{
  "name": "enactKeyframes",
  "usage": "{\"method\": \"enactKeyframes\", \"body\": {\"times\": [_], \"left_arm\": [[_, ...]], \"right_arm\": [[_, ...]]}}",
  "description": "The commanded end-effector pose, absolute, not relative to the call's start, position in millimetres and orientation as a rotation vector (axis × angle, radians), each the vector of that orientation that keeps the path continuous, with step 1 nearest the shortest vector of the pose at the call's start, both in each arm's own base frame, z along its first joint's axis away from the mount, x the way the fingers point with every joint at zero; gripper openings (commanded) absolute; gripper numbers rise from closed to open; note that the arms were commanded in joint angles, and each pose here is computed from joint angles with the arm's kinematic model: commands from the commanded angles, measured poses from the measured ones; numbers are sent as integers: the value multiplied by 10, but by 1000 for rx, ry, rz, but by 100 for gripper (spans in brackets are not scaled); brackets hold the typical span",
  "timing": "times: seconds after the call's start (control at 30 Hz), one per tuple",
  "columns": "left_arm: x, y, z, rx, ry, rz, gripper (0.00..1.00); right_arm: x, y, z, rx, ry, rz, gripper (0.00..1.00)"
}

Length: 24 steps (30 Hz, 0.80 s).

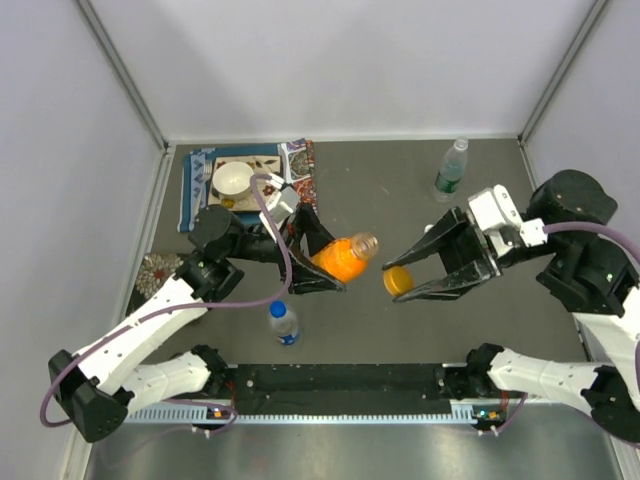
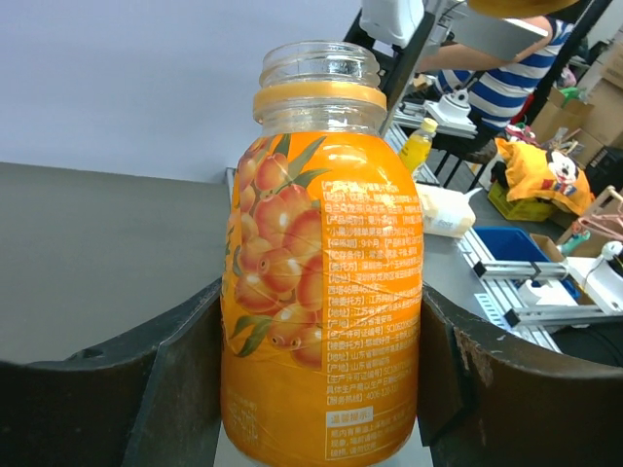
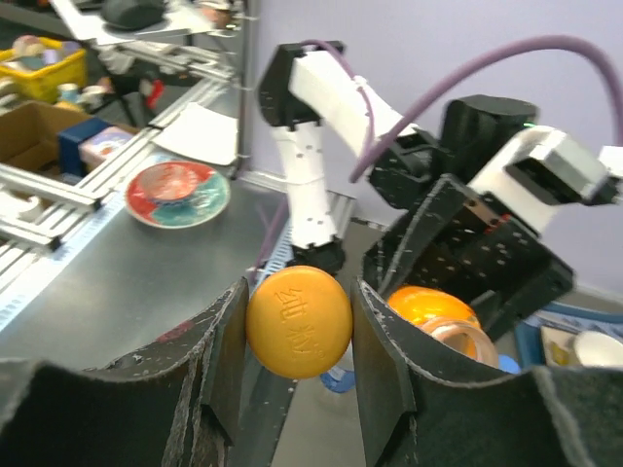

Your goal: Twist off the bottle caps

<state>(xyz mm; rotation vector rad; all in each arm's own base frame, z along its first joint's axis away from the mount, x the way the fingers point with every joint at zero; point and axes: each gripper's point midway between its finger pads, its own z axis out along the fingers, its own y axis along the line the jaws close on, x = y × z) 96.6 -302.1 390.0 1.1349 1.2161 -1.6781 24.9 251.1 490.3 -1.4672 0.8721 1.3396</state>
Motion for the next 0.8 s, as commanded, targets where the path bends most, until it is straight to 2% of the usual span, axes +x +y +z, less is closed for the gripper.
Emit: {"method": "enactKeyframes", "body": {"times": [0.0,0.13,0.17,0.2,0.27,0.33,0.4,0.43,0.53,0.77], "left_arm": [[1091,-3021,4057,1077,1166,-1579,35],[1271,-2995,4016,999,1210,-1456,35],[1302,-2960,4048,966,1212,-1424,35],[1333,-2936,4062,944,1212,-1396,34],[1459,-2858,4084,858,1221,-1306,34],[1569,-2788,4103,794,1223,-1233,34],[1579,-2714,4124,762,1215,-1201,35],[1575,-2697,4127,760,1209,-1190,35],[1546,-2637,4167,752,1192,-1172,35],[1477,-2572,4126,768,1190,-1155,35]], "right_arm": [[622,2504,5149,-1229,974,1167,0],[1638,2309,5125,-758,1269,810,0],[2097,2006,5044,-513,1386,591,0],[2268,1887,4921,-394,1457,523,0],[2665,1623,4415,-230,1622,297,0],[2950,1420,3817,-82,1781,213,0],[3049,1472,3369,26,1898,308,0],[3094,1431,2993,60,1978,284,0],[3223,1438,2345,125,2091,226,0],[3519,1648,1621,137,2202,186,0]]}}
